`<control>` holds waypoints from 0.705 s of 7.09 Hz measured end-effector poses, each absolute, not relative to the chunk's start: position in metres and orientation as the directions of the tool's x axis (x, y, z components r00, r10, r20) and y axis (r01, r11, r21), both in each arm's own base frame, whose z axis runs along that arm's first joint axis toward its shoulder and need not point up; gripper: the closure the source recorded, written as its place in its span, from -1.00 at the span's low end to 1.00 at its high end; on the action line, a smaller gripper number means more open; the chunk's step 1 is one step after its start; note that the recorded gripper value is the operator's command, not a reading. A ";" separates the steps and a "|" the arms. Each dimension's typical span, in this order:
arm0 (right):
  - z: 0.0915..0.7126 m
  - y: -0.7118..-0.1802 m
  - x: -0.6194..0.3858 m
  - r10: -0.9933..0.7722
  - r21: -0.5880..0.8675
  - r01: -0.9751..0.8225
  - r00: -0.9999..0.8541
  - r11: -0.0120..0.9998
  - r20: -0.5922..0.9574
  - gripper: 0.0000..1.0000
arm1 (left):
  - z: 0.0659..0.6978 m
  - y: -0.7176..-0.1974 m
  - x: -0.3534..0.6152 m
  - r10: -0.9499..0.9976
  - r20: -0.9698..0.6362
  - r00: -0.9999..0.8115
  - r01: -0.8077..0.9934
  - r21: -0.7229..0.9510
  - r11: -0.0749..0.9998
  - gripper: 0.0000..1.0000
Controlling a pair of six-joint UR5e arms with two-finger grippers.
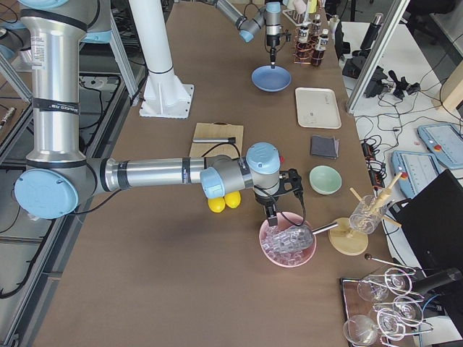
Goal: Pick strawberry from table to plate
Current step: 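Push the blue plate with the left gripper toward the table center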
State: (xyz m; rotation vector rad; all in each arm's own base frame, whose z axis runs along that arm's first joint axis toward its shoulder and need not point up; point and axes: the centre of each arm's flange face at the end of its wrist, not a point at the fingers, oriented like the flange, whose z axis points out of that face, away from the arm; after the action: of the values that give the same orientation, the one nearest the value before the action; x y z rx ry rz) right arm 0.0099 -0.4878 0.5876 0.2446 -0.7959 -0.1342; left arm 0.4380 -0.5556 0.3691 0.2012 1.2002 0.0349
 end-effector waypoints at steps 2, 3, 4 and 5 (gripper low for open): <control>0.588 -0.488 0.010 -0.211 0.267 0.027 0.692 0.963 0.690 -1.00 | 0.326 -0.537 0.491 0.107 -0.926 0.362 0.101 0.153 0.983 1.00; 0.588 -0.488 0.010 -0.210 0.267 0.027 0.692 0.963 0.690 -1.00 | 0.317 -0.532 0.503 0.104 -0.926 0.363 0.102 0.151 0.983 1.00; 0.587 -0.488 0.009 -0.211 0.267 0.027 0.692 0.963 0.691 -1.00 | 0.311 -0.528 0.510 0.106 -0.926 0.363 0.101 0.152 0.983 1.00; 0.587 -0.488 0.009 -0.212 0.268 0.028 0.691 0.963 0.691 -0.99 | 0.308 -0.524 0.517 0.111 -0.926 0.362 0.100 0.156 0.983 0.98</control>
State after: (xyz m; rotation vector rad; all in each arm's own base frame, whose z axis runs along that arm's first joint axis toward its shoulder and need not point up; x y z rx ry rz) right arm 0.0088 -0.4878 0.5866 0.2452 -0.7989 -0.1359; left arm 0.5166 -0.5235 0.3077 0.1983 1.2024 0.0069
